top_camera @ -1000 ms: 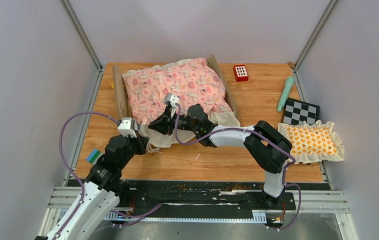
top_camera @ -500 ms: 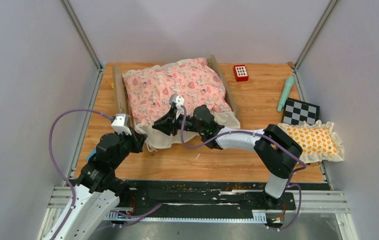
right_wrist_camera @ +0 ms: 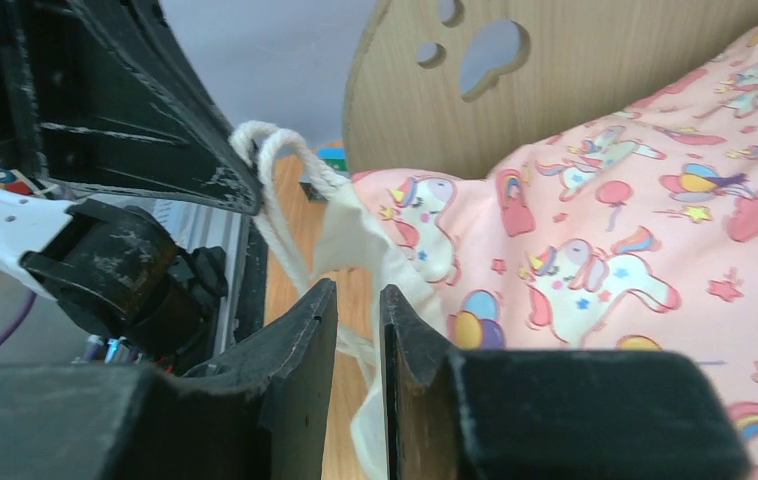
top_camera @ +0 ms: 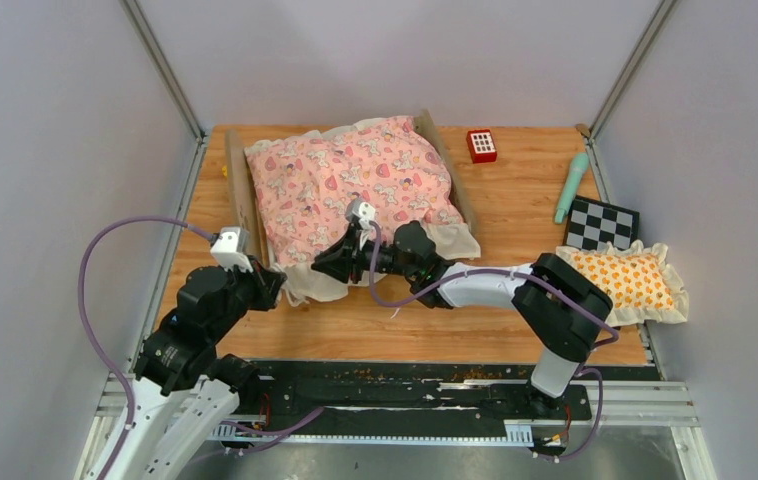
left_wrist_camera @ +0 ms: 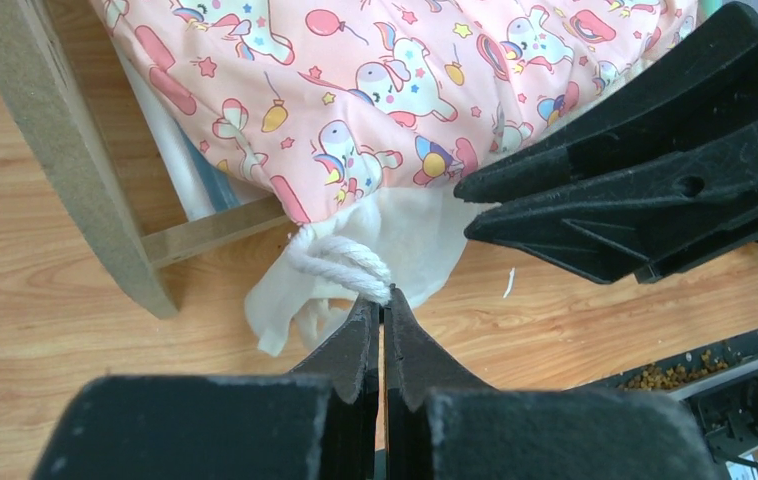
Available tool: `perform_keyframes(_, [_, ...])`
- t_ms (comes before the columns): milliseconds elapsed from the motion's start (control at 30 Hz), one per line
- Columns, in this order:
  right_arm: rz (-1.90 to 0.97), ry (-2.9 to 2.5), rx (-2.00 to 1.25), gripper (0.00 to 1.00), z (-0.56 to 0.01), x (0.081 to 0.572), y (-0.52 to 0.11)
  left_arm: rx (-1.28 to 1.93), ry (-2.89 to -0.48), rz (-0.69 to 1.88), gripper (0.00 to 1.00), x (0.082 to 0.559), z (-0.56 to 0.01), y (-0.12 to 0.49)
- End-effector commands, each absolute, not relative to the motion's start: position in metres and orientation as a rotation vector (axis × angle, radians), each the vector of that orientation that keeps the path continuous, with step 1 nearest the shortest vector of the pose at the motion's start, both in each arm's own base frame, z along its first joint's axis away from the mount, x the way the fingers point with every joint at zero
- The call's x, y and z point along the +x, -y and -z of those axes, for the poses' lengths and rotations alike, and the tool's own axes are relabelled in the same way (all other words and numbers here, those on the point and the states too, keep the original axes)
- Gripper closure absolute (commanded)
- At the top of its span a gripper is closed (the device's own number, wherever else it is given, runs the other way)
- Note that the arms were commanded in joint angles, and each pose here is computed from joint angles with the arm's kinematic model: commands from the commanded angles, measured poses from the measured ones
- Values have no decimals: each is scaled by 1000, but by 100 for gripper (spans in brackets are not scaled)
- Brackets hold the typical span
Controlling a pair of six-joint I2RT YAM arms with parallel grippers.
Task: Set up the pet bed
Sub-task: Cross the ropes on the bed frame.
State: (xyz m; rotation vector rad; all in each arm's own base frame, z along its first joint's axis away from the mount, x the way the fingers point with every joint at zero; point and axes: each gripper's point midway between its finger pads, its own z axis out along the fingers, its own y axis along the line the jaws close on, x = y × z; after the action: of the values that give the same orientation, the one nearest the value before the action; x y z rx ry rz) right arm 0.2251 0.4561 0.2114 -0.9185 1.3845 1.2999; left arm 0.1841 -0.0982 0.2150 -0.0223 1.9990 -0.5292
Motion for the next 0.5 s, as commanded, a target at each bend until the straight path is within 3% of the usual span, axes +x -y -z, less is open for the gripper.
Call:
perform_keyframes(0, [-1406,-1268,-932,77,-239,198,-467,-16,-2009,528,100,180,-221,96])
perform_keyframes(467, [-1473,-1269,-1030,72,-209,173,-502,-1,-2005,542,100,179,-225,99])
